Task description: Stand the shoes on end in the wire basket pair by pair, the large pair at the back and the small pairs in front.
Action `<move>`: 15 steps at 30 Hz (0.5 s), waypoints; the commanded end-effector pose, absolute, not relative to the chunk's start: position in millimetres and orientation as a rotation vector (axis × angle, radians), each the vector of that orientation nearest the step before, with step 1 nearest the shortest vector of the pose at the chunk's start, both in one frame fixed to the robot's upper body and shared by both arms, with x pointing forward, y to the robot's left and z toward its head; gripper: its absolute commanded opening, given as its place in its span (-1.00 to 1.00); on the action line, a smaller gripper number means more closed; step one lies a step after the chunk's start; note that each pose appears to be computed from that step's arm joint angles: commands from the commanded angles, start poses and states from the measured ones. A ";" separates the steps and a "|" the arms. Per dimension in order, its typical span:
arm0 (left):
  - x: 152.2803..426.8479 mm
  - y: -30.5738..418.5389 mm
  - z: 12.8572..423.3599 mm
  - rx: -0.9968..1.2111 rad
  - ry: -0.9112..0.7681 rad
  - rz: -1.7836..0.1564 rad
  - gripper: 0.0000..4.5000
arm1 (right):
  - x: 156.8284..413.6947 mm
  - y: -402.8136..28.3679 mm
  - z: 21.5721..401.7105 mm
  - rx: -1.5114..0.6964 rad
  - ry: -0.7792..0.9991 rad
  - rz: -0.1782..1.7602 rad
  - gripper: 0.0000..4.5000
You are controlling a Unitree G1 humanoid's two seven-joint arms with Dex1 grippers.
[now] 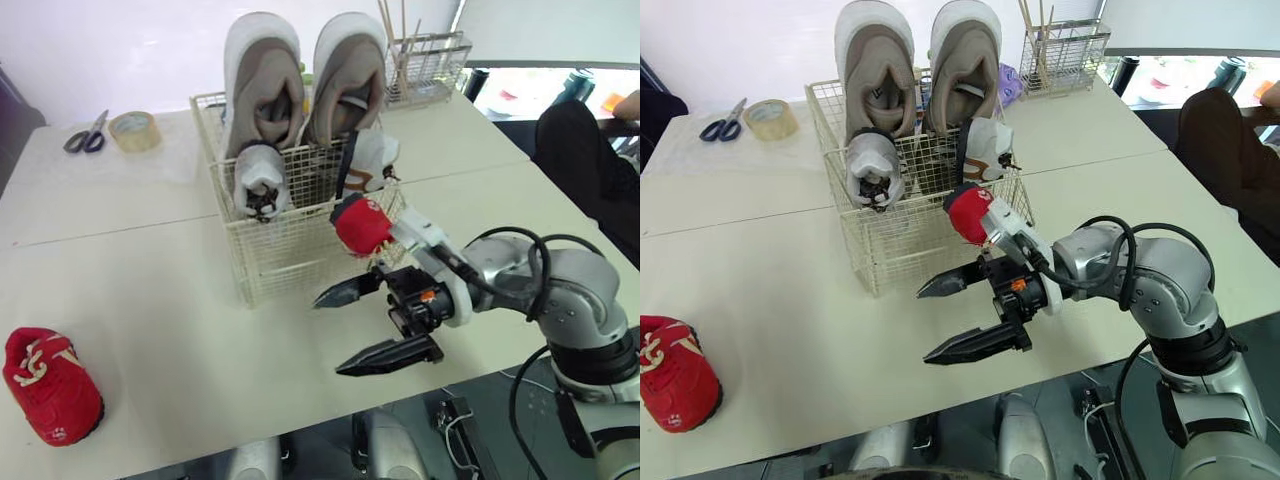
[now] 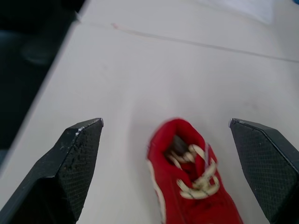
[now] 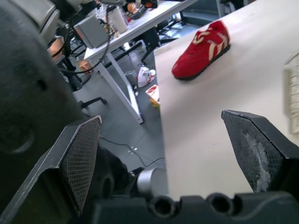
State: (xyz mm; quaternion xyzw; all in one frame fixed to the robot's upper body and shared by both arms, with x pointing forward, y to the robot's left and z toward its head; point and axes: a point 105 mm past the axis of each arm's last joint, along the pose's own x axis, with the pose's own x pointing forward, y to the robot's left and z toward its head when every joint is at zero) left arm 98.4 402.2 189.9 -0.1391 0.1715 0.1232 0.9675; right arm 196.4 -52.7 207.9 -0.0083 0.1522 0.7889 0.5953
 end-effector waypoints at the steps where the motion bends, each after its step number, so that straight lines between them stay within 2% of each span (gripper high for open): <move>1: 88.0 402.3 175.2 -0.427 0.389 0.119 1.00 | 187.2 -53.3 206.0 -0.038 0.358 1.856 0.99; 5: 89.5 404.1 153.6 -0.546 0.449 -0.001 1.00 | 187.8 -59.7 200.0 -0.057 0.381 1.838 0.99; 15: 92.8 423.6 121.9 -0.569 0.520 -0.009 1.00 | 189.1 -72.2 192.9 -0.100 0.385 1.792 0.99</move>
